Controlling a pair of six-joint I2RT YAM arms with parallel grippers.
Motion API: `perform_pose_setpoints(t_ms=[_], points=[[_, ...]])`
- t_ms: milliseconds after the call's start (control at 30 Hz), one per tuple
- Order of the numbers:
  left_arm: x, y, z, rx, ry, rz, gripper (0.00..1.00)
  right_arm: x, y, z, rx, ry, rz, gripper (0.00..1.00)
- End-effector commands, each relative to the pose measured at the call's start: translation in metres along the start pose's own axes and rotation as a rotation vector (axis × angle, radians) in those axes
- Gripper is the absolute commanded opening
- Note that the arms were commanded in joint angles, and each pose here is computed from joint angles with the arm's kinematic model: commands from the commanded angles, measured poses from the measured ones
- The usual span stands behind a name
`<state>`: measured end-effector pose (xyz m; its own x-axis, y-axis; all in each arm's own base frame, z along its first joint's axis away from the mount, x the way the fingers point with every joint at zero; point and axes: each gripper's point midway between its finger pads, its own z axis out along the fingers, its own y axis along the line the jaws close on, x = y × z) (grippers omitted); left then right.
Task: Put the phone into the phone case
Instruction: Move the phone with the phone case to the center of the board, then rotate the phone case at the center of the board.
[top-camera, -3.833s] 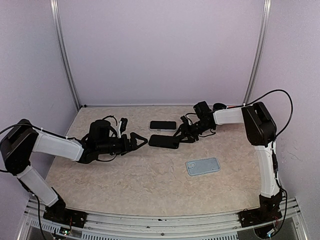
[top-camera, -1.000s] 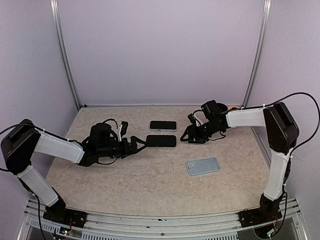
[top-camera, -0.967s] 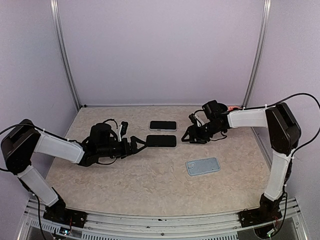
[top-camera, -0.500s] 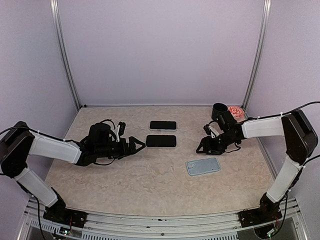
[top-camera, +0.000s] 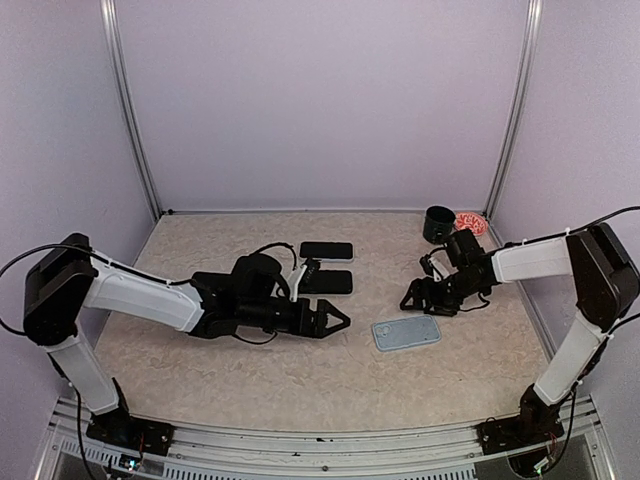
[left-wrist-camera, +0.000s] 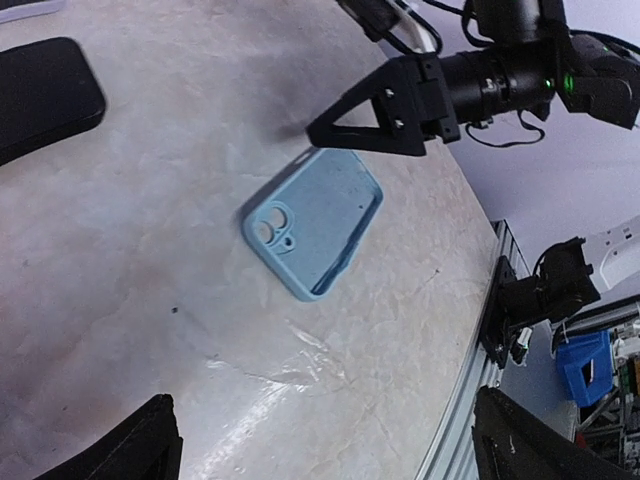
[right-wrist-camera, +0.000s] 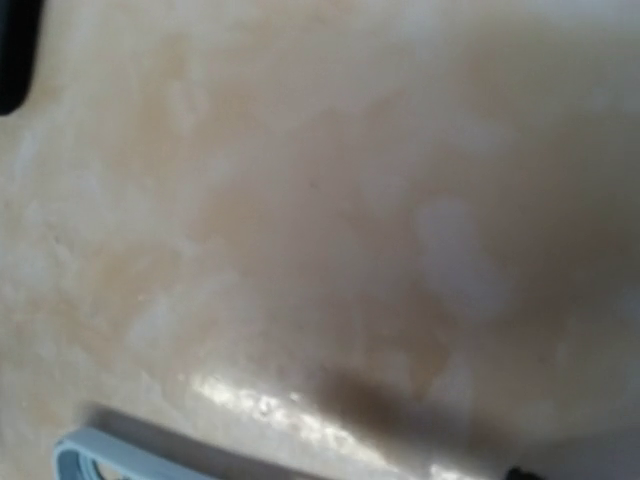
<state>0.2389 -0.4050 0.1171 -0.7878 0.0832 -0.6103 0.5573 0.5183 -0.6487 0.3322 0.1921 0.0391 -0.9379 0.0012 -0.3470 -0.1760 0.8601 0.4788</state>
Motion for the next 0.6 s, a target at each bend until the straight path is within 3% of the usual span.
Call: perform_pose_setpoints(t_ms=[0,133,567], points=[[0.010,-0.026,0.024,0.042,0.070,0.106,0.99,-0.006,0.003,-0.011,-0.024,-0.046,-0.007,0.87],[0.015,-0.042,0.041,0.091,0.115,0.139,0.99,-0.004,0.003,-0.015,-0.034,-0.048,-0.002,0.97],[0.048,-0.063,0.085,0.156,0.254,0.195,0.99,0.018,0.007,-0.011,-0.111,-0.013,0.028,0.98]])
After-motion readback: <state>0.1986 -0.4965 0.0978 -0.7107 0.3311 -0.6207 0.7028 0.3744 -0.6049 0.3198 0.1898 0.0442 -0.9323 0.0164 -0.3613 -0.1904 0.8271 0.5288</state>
